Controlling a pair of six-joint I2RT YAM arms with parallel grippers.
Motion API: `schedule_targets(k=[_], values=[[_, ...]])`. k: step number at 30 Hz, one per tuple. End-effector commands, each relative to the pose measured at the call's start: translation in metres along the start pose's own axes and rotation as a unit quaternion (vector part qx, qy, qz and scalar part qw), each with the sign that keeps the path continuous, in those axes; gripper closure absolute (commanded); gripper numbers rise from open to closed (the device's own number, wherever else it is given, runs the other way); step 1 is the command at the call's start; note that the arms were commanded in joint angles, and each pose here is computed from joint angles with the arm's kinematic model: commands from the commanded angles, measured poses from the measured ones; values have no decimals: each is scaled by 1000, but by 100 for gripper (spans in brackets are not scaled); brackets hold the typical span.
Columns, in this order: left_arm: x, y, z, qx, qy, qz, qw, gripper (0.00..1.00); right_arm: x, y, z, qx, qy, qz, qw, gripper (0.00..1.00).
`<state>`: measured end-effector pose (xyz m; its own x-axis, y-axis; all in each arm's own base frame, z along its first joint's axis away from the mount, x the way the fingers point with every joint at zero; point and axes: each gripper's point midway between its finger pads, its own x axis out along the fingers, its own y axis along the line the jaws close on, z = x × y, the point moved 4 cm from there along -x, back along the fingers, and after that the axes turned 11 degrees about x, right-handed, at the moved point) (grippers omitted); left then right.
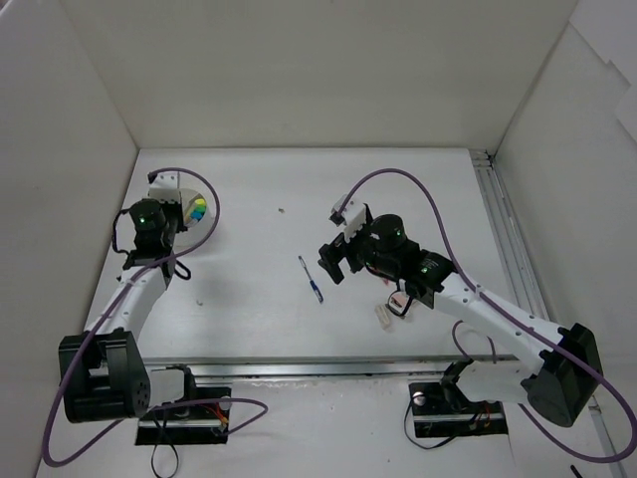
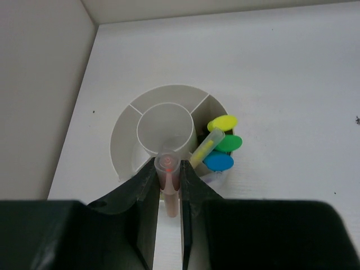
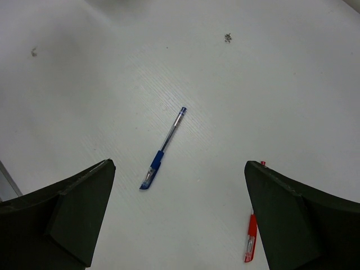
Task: Sort the stationery into containers
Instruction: Place the pen in the storage box.
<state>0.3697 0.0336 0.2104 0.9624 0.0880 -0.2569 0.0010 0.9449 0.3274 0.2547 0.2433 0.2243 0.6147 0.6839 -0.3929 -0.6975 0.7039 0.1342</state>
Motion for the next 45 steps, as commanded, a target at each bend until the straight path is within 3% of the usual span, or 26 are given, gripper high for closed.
schedule_targets(k=[1,9,24,34,35,38,43,45], values=[[9,22,58,12,-105,20,994,100,-2,-7,11,-16,-17,-16,1000,2],[22,29,62,4,-116,18,993,100,-2,-16,6,-17,-6,-30,999,2],[55,19,12,-26,-56,20,998,100,2,-24,2,-14,6,-44,999,2],[53,15,-3,-66,-28,27,997,100,3,-25,-3,-3,12,-37,999,2],[53,11,-15,-72,8,19,997,97,3,-26,-2,-2,11,-38,999,2],[55,12,-19,-86,34,26,995,96,2,-24,-2,0,10,-34,999,2],[48,10,-15,-96,19,22,995,90,0,-24,-2,3,8,-31,999,2],[43,10,-11,-99,10,20,995,82,-1,-23,-2,4,7,-30,1000,2]])
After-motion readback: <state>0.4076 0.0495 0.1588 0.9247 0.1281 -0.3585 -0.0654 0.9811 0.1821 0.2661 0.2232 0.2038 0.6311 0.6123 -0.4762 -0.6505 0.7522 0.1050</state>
